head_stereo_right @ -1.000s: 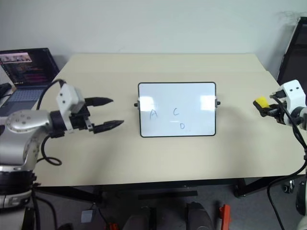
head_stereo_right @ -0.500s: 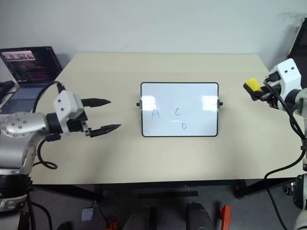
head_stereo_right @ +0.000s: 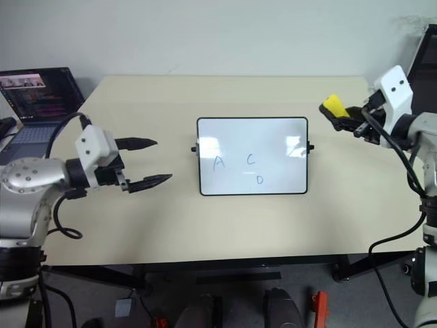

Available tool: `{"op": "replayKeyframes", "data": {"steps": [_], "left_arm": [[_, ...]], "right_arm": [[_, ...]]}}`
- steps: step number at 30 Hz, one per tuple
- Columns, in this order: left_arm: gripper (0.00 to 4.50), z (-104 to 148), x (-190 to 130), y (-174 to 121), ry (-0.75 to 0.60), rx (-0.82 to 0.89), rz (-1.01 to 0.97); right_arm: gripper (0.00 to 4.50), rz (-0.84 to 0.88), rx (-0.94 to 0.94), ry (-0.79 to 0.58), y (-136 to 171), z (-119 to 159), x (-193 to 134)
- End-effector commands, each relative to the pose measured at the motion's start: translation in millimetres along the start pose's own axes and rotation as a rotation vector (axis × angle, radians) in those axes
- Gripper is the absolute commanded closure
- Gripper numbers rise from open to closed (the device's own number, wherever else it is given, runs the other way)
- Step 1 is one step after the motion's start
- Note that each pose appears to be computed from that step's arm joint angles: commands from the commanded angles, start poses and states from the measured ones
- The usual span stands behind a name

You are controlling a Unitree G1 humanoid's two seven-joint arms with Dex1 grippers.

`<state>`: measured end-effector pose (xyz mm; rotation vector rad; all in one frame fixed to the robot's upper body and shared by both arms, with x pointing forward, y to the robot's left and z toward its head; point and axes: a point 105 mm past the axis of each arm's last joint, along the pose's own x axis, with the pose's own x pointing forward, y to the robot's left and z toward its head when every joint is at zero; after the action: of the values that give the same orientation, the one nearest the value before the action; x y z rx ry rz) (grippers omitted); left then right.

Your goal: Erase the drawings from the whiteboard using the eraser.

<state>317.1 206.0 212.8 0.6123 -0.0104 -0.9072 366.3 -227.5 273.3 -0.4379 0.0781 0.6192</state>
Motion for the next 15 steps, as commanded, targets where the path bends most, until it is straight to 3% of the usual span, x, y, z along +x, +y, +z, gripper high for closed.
{"op": "replayKeyframes", "data": {"steps": [1,4,10,15], "left_arm": [[0.0,13.6,-7.0,4.6,-0.024,0.045,0.027],[0.0,14.1,-7.5,3.5,-0.024,0.043,0.027],[0.0,14.3,-8.1,4.3,-0.026,0.042,0.038],[0.0,10.4,-7.8,1.0,-0.021,0.028,0.036]], "right_arm": [[3.54,0.055,-0.077,-0.077,14.0,25.2,5.5],[3.54,0.131,-0.134,-0.107,35.6,37.3,18.0],[3.54,0.146,-0.187,-0.071,45.3,30.0,30.3],[3.54,0.249,-0.212,-0.137,76.8,47.3,44.4]]}}
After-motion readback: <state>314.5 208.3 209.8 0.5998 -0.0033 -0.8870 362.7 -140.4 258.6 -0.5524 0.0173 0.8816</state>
